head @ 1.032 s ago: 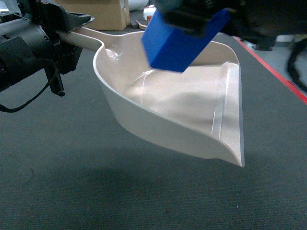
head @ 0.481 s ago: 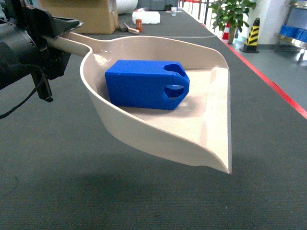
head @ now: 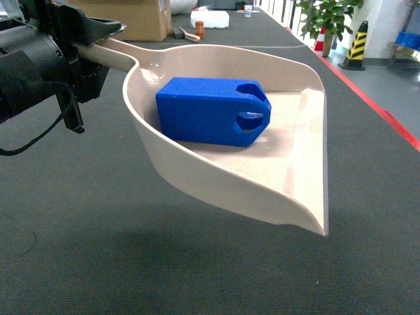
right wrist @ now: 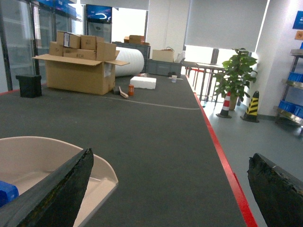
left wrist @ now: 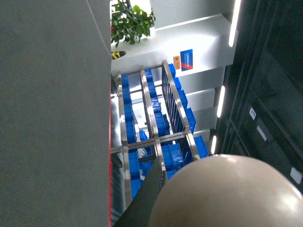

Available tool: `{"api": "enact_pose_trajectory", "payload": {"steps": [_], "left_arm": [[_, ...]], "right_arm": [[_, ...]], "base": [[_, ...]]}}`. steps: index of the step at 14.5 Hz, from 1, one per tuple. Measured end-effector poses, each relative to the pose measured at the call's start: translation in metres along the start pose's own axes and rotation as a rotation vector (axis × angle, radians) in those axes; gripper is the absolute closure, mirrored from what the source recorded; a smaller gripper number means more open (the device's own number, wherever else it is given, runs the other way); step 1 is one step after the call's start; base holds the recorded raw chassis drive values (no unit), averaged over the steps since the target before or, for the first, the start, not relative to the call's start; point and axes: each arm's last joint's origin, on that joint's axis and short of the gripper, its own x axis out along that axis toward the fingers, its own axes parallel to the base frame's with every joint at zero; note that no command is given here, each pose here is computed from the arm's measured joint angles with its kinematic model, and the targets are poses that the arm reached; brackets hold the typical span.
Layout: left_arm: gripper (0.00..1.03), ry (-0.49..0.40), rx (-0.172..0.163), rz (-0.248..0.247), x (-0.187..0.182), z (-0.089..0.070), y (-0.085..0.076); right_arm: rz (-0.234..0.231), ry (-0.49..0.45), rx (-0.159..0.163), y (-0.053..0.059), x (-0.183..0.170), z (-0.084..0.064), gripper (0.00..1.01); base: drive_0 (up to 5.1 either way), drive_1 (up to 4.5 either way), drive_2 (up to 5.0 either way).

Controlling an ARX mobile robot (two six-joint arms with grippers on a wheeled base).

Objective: Place part in tray to right shelf

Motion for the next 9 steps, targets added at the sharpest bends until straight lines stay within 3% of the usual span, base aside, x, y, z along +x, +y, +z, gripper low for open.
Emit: {"api": "enact_pose_trajectory", "payload": {"steps": [9], "left_arm": [[0.91,-0.001,0.000,-0.001,-0.0002,0.0006,0.0000]], "right_arm": [[0.007,-0.008,0.000,0.0010,0.0001,0.0017,0.03]], "base": [[5.0,-2.37,-2.4]]}}
